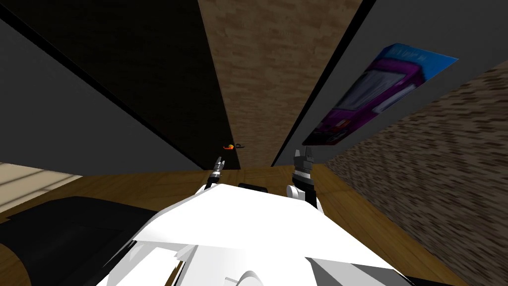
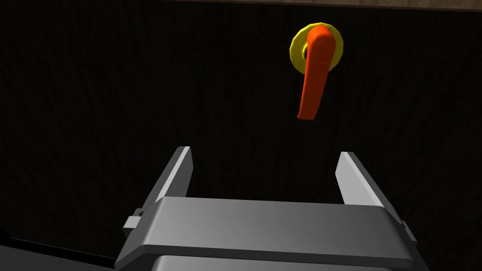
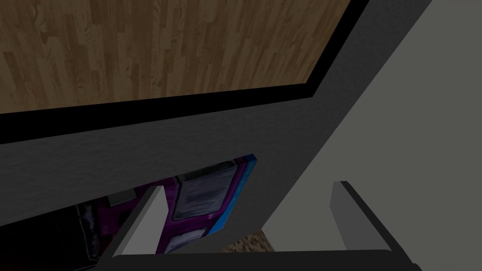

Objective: Pull the door open

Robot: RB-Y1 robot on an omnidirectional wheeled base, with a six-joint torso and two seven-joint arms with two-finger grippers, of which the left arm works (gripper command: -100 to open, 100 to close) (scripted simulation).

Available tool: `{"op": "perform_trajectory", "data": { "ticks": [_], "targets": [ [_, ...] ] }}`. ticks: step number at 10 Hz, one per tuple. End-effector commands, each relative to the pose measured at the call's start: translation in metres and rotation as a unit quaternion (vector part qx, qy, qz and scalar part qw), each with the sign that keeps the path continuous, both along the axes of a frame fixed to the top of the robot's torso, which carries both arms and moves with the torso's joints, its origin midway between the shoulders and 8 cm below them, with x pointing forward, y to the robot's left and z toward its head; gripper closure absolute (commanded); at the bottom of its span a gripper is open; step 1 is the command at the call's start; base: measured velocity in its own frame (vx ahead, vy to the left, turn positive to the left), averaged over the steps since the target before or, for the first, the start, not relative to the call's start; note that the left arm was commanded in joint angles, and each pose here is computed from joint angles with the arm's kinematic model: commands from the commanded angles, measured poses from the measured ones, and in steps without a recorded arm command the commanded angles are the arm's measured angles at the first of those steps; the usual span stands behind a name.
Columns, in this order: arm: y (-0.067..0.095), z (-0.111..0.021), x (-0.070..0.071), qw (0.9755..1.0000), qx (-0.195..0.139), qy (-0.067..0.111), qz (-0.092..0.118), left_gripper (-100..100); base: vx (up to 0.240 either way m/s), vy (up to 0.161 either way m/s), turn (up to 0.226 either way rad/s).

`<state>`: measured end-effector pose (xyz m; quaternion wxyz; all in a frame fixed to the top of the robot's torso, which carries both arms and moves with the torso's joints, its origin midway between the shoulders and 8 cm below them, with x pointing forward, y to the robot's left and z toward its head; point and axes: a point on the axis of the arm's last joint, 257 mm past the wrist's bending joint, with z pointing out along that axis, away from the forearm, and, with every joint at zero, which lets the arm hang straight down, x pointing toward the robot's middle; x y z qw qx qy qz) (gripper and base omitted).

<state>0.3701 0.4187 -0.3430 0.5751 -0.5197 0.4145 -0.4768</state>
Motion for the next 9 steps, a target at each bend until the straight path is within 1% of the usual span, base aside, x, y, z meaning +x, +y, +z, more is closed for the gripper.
{"op": "perform_trajectory", "data": {
  "ticks": [1, 5, 6, 9],
  "targets": [
    [0.008, -0.014, -0.007, 0.9998, -0.001, 0.018, 0.008, -100, 0.160, 0.027, -0.073],
    [0.020, -0.031, -0.015, 0.9991, -0.003, 0.037, 0.018, -100, 0.112, 0.021, -0.039],
    [0.023, -0.036, -0.019, 0.9988, -0.003, 0.044, 0.021, -100, 0.091, 0.028, -0.047],
    [0.031, -0.047, -0.026, 0.9979, -0.004, 0.058, 0.028, -100, 0.108, 0.016, -0.037]
  ]
}}
